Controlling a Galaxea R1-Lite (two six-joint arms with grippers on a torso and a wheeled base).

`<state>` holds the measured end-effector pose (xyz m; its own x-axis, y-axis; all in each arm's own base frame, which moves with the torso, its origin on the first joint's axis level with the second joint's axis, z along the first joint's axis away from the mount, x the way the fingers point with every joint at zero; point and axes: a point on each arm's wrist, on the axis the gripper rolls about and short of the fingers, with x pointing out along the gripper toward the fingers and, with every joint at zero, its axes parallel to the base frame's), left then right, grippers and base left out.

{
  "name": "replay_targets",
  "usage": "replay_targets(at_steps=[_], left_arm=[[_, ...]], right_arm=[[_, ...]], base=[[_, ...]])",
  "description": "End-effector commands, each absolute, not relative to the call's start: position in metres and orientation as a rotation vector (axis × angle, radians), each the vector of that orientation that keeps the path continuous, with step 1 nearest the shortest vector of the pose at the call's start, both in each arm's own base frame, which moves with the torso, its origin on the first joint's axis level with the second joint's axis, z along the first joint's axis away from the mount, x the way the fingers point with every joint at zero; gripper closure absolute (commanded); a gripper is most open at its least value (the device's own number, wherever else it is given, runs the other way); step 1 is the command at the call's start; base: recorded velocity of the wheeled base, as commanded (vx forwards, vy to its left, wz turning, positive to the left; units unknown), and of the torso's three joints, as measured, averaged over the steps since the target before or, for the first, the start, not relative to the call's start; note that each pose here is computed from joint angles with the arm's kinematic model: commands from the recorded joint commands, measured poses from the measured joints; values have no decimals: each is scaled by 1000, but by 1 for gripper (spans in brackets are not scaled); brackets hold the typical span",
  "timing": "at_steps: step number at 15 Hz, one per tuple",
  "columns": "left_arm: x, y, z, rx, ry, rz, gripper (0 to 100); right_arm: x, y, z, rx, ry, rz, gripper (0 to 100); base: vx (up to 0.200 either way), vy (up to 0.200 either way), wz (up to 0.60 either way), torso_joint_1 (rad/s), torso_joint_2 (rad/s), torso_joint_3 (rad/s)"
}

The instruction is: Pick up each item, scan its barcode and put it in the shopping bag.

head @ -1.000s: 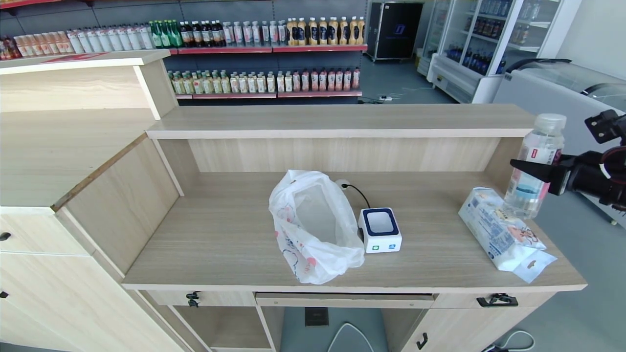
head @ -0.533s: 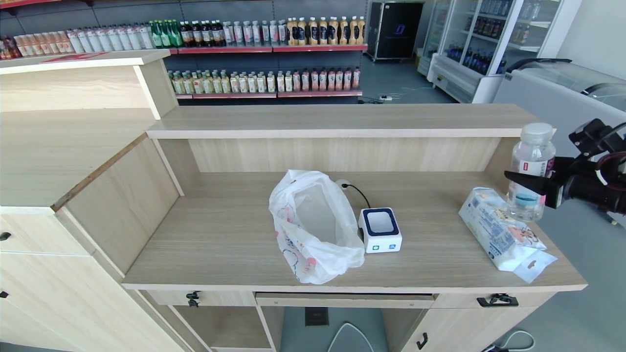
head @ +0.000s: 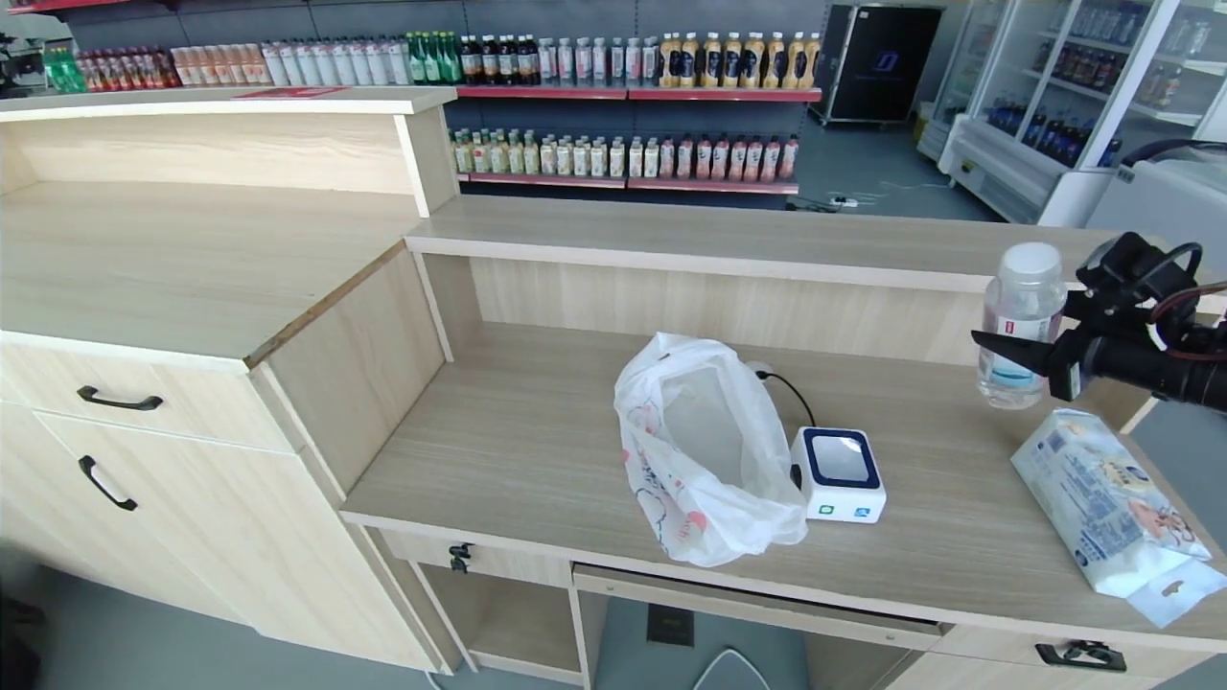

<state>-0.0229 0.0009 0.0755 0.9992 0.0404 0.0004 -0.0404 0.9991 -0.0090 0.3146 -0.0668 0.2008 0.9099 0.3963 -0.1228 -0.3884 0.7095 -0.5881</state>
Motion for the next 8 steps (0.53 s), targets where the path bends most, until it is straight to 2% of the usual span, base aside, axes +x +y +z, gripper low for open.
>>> replay_targets(at_steps=[1, 5, 8], left_arm=[[-23, 1, 75, -9, 0, 41, 0], [-23, 1, 75, -9, 0, 41, 0], [-23, 1, 75, -9, 0, 41, 0]], right_arm=[[329, -67, 183, -731, 3, 472, 100], [355, -49, 159, -792, -79, 651, 100], [374, -32, 155, -831, -163, 734, 100]], base=[[0, 0, 0, 0, 0, 0], [0, 0, 0, 0, 0, 0], [0, 0, 0, 0, 0, 0]])
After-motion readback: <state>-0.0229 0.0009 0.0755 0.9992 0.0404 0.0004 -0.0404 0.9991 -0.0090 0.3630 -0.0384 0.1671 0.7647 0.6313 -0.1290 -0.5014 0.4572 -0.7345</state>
